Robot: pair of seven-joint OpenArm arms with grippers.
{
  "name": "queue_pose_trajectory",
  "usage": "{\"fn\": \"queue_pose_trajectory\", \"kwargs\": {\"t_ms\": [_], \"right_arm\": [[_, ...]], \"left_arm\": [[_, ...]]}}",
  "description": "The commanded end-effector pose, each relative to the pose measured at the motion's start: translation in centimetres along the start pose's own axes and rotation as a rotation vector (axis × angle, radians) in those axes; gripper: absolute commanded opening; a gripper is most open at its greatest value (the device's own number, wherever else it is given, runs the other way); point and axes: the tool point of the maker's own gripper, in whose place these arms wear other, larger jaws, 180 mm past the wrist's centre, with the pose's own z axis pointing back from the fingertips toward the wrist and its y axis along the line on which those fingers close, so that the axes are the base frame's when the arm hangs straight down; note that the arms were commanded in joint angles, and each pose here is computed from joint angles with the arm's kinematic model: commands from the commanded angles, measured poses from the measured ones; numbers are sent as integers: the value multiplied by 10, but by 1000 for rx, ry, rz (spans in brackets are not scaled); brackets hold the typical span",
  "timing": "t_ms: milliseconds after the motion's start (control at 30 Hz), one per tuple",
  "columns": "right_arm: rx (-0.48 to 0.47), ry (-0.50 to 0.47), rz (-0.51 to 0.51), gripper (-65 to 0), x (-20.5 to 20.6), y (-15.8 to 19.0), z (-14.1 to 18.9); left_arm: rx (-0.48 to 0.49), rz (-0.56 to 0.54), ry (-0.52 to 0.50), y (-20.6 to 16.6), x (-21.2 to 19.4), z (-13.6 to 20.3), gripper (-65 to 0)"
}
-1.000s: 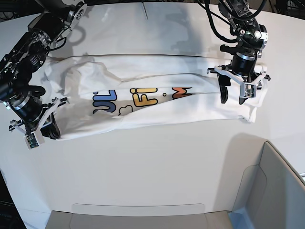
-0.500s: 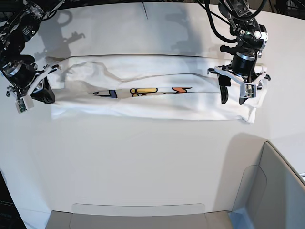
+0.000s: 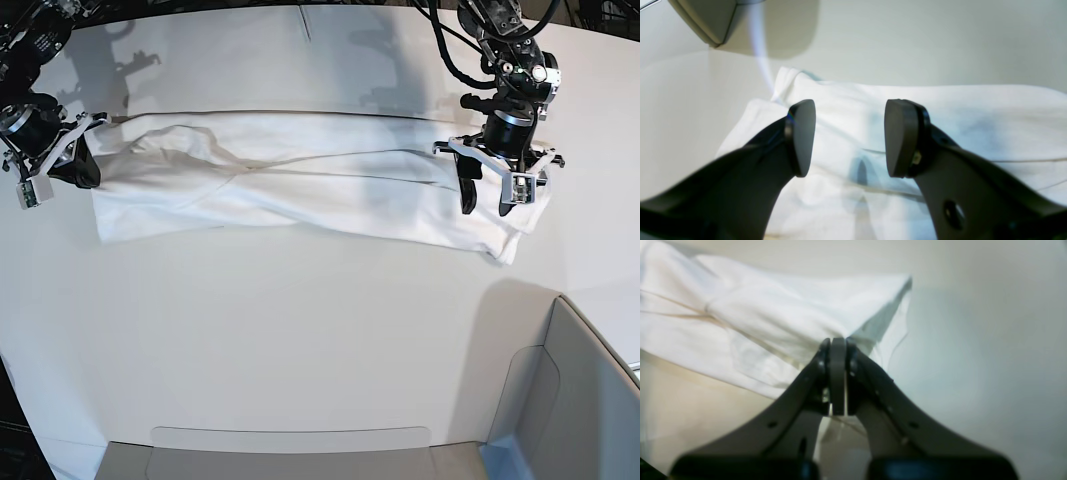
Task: Layout the t-shirt on the table in an organized manner, then fold the t-shirt properly
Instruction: 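Grasp the shirt end with the right gripper and fold it over, then grasp the opposite shirt end with the left gripper and lift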
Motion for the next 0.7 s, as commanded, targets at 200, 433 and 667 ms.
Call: {"fn": "queue_pose_trajectory", "kwargs": {"t_ms": [200, 433, 667], "right_arm": [[-53, 155, -68, -650, -44, -26, -13], [-72, 169, -66, -650, -45, -30, -13], [-18, 194, -13, -650, -42, -15, -24]], "left_arm": [[2, 2, -46, 1, 12, 1, -332], [12, -66, -52, 8, 23, -5, -298], [-3, -448, 170, -6, 32, -40, -241]]}}
